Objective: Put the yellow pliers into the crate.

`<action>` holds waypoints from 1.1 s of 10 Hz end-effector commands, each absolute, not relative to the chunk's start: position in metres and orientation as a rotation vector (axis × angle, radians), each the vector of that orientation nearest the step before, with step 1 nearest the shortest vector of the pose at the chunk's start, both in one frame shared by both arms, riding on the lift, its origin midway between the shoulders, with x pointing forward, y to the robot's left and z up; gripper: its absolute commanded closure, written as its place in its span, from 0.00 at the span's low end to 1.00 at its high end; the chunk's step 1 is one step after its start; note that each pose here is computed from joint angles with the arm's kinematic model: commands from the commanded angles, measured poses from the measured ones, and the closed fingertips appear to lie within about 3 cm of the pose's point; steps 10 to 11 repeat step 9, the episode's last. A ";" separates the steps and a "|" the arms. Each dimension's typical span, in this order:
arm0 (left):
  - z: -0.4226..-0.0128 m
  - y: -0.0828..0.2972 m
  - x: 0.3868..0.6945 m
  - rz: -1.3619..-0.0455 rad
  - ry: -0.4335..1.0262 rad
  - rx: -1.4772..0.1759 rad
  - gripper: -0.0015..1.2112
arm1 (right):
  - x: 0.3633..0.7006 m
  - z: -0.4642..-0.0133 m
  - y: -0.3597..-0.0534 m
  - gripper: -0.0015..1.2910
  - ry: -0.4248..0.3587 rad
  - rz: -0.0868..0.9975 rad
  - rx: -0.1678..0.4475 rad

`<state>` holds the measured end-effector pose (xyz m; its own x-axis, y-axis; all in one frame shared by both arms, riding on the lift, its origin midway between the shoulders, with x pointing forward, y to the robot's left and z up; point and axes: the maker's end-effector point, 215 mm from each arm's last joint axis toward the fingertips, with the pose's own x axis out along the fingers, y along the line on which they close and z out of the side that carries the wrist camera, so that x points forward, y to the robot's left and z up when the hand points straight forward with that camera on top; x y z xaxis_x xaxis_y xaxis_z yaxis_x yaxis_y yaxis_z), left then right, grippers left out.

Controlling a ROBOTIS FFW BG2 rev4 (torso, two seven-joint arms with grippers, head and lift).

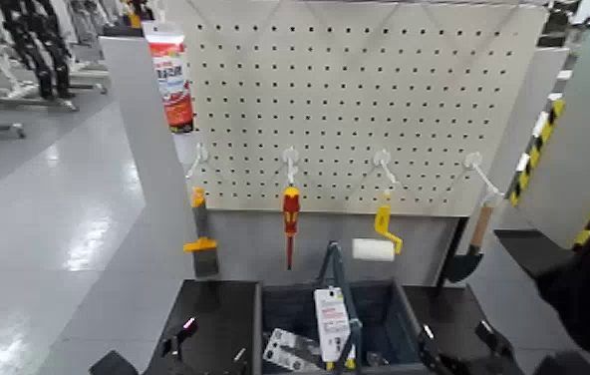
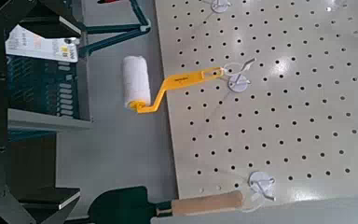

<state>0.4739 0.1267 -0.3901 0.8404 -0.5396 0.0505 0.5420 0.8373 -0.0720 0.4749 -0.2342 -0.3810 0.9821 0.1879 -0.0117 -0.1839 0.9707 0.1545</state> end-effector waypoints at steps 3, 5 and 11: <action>-0.393 0.130 0.472 -0.559 -0.024 -0.097 0.11 | 0.417 -0.394 -0.246 0.11 -0.008 0.081 0.096; -0.394 0.131 0.472 -0.553 -0.021 -0.102 0.11 | 0.411 -0.399 -0.246 0.11 0.017 0.070 0.079; -0.393 0.131 0.471 -0.554 -0.023 -0.102 0.11 | 0.413 -0.396 -0.241 0.11 0.016 0.077 0.067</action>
